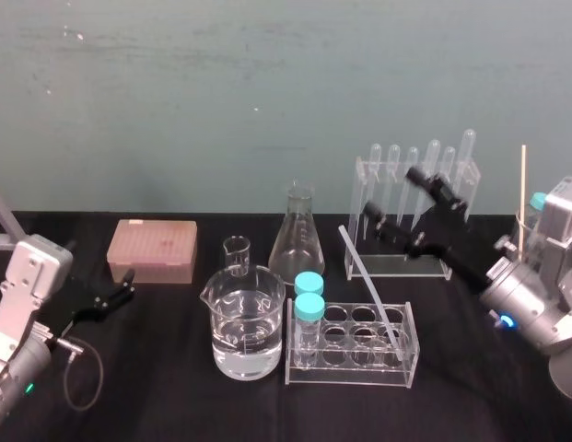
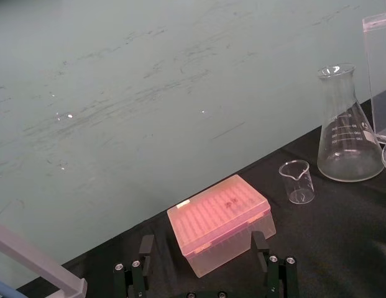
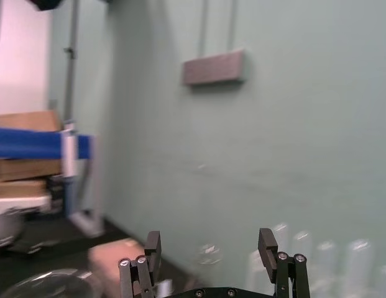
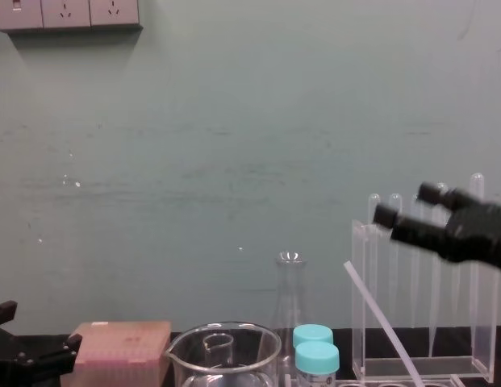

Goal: Pick up the stirring rod with one hand, then place it down.

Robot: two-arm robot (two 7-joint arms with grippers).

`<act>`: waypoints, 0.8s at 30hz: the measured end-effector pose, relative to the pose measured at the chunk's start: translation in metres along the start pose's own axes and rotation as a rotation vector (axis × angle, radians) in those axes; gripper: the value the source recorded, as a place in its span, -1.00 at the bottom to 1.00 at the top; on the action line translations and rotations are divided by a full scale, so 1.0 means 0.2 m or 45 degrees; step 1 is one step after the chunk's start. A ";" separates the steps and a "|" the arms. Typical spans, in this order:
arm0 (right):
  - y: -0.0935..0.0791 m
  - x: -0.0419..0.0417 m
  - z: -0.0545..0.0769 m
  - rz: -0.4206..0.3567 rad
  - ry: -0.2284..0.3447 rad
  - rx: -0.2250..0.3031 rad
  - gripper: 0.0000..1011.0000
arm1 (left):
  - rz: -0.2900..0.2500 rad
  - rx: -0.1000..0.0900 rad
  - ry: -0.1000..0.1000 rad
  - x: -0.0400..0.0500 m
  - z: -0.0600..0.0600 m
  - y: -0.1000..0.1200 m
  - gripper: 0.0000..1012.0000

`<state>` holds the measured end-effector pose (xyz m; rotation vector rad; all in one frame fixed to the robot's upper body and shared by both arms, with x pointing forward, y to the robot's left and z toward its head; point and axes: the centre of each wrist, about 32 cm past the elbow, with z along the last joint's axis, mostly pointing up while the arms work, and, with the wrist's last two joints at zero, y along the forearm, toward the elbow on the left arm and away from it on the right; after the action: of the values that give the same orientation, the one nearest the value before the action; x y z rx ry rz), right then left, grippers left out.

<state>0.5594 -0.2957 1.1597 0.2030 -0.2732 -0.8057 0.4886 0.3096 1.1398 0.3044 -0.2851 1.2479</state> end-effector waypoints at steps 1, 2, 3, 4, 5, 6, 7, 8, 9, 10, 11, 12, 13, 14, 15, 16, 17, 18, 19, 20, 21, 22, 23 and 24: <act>0.00 -0.003 0.01 -0.028 -0.022 0.006 0.98 | 0.000 0.000 0.000 0.000 0.00 0.00 0.98; -0.01 -0.005 0.02 -0.058 -0.044 0.009 0.98 | 0.000 0.000 0.000 0.000 0.00 0.00 0.98; -0.01 -0.009 0.04 -0.116 -0.079 0.005 0.98 | 0.000 0.000 0.000 0.000 0.00 0.00 0.98; -0.02 -0.009 0.05 -0.141 -0.089 -0.001 0.98 | 0.000 0.000 0.000 0.000 0.00 0.00 0.98; -0.03 -0.012 0.06 -0.195 -0.099 -0.031 0.98 | 0.000 0.000 0.000 0.000 0.00 0.00 0.98; -0.04 -0.012 0.07 -0.223 -0.097 -0.052 0.98 | 0.000 0.000 0.000 0.000 0.00 0.00 0.98; -0.05 -0.013 0.08 -0.281 -0.079 -0.108 0.98 | 0.000 0.000 0.000 0.000 0.00 0.00 0.98; -0.05 -0.013 0.08 -0.281 -0.079 -0.108 0.98 | 0.000 0.000 0.000 0.000 0.00 0.00 0.98; -0.07 -0.016 0.08 -0.329 -0.052 -0.162 0.98 | 0.000 0.000 0.000 0.000 0.00 0.00 0.98; -0.08 -0.017 0.08 -0.347 -0.041 -0.184 0.98 | 0.000 0.000 0.000 0.000 0.00 0.00 0.98; -0.09 -0.020 0.09 -0.380 -0.020 -0.242 0.98 | 0.000 0.000 0.000 0.000 0.00 0.00 0.98; -0.09 -0.020 0.09 -0.380 -0.020 -0.242 0.98 | 0.000 0.000 0.000 0.000 0.00 0.00 0.98; -0.11 -0.025 0.10 -0.406 0.003 -0.308 0.98 | 0.000 0.000 0.000 0.000 0.00 0.00 0.98; -0.12 -0.027 0.10 -0.416 0.011 -0.340 0.98 | 0.000 0.000 0.000 0.000 0.00 0.00 0.98; -0.13 -0.032 0.11 -0.428 0.024 -0.395 0.98 | 0.000 0.000 0.000 0.000 0.00 0.00 0.98; -0.14 -0.033 0.11 -0.429 0.031 -0.418 0.98 | 0.000 0.000 0.000 0.000 0.00 0.00 0.98; -0.14 -0.034 0.10 -0.429 0.045 -0.457 0.98 | 0.000 0.000 0.000 0.000 0.00 0.00 0.98; -0.14 -0.034 0.10 -0.429 0.045 -0.457 0.98 | 0.000 0.000 0.000 0.000 0.00 0.00 0.98; -0.14 -0.035 0.10 -0.429 0.053 -0.472 0.98 | 0.000 0.000 0.000 0.000 0.00 0.00 0.98; -0.15 -0.035 0.10 -0.424 0.067 -0.499 0.98 | 0.000 0.000 0.000 0.000 0.00 0.00 0.98; -0.15 -0.036 0.10 -0.424 0.068 -0.501 0.98 | 0.000 0.000 0.000 0.000 0.00 0.00 0.98; -0.15 -0.036 0.10 -0.424 0.068 -0.500 0.98 | 0.000 0.000 0.000 0.000 0.00 0.00 0.98; -0.15 -0.036 0.10 -0.424 0.067 -0.499 0.98 | 0.000 0.000 0.000 0.000 0.00 0.00 0.98; -0.15 -0.036 0.10 -0.423 0.067 -0.498 0.98 | 0.000 0.000 0.000 0.000 0.00 0.00 0.98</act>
<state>0.5284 -0.3117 1.1694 -0.1024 -0.0272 -1.1634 0.4886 0.3097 1.1398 0.3044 -0.2851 1.2479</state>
